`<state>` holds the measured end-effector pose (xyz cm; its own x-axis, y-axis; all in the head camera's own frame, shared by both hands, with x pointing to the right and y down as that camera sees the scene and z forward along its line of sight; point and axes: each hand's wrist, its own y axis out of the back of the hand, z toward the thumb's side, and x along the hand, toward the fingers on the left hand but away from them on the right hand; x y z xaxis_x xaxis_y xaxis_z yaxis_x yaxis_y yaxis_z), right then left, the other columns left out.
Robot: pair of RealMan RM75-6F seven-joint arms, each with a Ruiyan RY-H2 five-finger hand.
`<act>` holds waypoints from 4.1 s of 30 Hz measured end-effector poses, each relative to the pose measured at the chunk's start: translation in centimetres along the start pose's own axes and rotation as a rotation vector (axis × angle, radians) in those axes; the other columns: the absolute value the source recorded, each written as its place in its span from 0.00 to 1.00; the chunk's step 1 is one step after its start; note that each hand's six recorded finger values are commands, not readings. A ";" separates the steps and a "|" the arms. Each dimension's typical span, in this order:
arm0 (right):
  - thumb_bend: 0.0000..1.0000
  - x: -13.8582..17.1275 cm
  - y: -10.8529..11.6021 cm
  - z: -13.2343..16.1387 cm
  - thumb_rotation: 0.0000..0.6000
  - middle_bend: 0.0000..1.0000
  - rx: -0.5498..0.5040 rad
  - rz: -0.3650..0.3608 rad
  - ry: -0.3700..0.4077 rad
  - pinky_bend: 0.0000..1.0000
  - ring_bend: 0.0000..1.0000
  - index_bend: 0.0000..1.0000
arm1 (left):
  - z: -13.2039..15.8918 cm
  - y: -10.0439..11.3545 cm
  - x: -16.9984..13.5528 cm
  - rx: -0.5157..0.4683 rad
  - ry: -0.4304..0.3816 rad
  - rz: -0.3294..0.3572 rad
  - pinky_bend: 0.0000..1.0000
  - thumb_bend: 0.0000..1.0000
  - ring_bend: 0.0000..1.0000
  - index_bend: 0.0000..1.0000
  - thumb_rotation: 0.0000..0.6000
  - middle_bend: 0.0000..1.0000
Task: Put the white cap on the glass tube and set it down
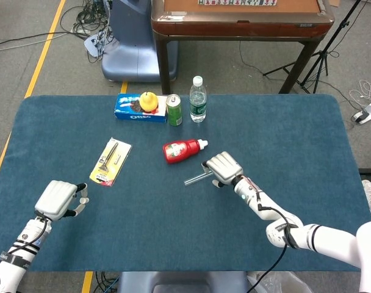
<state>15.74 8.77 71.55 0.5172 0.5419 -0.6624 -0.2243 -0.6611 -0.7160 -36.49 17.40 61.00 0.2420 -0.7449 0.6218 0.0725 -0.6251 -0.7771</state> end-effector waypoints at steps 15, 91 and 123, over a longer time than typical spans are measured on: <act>0.26 -2.9 -1.7 0.3 1.00 0.98 0.029 0.035 -0.033 1.00 1.00 0.47 | -0.6 -0.6 -0.1 -0.012 0.013 -0.016 1.00 0.25 1.00 0.53 1.00 1.00; 0.45 0.9 5.4 3.5 1.00 1.00 -0.512 -0.251 0.062 1.00 1.00 0.80 | 10.9 13.5 6.3 -0.298 -0.343 0.233 1.00 0.25 1.00 0.53 1.00 1.00; 0.46 0.2 6.5 6.6 1.00 1.00 -0.641 -0.246 0.144 1.00 1.00 0.81 | 17.0 13.8 7.4 -0.156 -0.441 0.276 1.00 0.25 1.00 0.54 1.00 1.00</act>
<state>8.96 8.07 65.31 0.6047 0.6703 -0.4301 0.4219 -0.7277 -0.5408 -17.26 7.24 53.25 0.6170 -0.7387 0.2712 -0.1871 -0.4725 -0.8612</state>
